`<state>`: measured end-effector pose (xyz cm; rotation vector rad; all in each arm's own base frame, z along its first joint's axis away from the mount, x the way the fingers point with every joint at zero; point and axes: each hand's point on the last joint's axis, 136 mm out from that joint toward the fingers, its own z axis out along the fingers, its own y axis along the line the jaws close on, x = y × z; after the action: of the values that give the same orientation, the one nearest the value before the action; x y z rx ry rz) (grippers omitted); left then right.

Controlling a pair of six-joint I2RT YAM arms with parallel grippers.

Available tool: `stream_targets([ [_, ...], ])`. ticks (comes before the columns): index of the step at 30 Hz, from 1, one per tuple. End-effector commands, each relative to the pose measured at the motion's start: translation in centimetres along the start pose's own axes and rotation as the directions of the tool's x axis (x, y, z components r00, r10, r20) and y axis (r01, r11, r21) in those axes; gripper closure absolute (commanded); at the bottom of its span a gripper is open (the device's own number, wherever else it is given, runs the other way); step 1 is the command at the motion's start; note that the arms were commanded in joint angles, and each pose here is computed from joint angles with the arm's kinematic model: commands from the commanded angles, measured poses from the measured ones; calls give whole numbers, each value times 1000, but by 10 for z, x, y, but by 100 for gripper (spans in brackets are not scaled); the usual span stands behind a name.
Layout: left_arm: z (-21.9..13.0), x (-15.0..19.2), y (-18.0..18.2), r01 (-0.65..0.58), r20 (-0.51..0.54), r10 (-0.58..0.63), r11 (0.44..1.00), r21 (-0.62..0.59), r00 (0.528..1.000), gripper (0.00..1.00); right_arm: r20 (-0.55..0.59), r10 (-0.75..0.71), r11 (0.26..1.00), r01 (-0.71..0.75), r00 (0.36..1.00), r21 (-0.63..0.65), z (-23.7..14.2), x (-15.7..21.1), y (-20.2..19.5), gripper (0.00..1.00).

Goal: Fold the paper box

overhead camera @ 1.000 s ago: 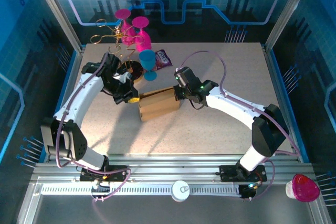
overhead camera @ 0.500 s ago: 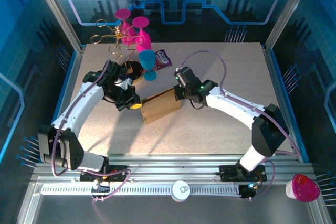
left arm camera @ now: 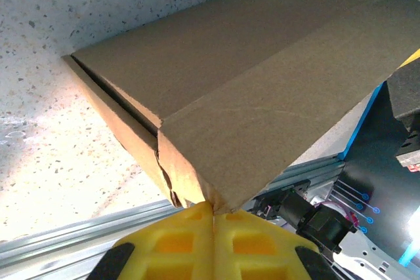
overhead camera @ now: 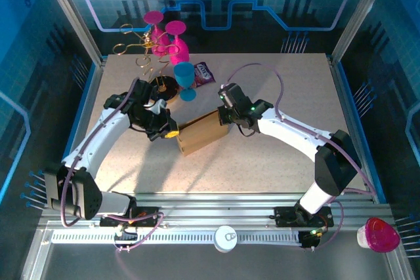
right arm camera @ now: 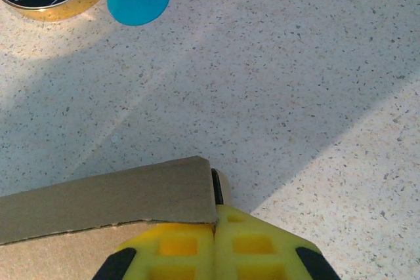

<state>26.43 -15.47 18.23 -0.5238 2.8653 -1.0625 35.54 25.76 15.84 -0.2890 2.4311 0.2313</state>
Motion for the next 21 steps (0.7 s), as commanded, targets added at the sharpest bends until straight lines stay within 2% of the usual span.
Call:
stream_targets([
  [1, 2, 0, -17, 10, -23, -8, 996, 91, 1000, 100, -192, -14, 1000, 10, 981, -23, 12, 51, 3, 100],
  [15, 26, 14, 13, -34, 51, 31, 997, 66, 998, 100, -197, -12, 999, 6, 980, -31, 13, 55, 3, 100],
  [21, 20, 12, 5, -24, 68, 18, 996, 89, 998, 100, -193, -14, 1000, 8, 981, -30, 10, 54, 2, 100],
])
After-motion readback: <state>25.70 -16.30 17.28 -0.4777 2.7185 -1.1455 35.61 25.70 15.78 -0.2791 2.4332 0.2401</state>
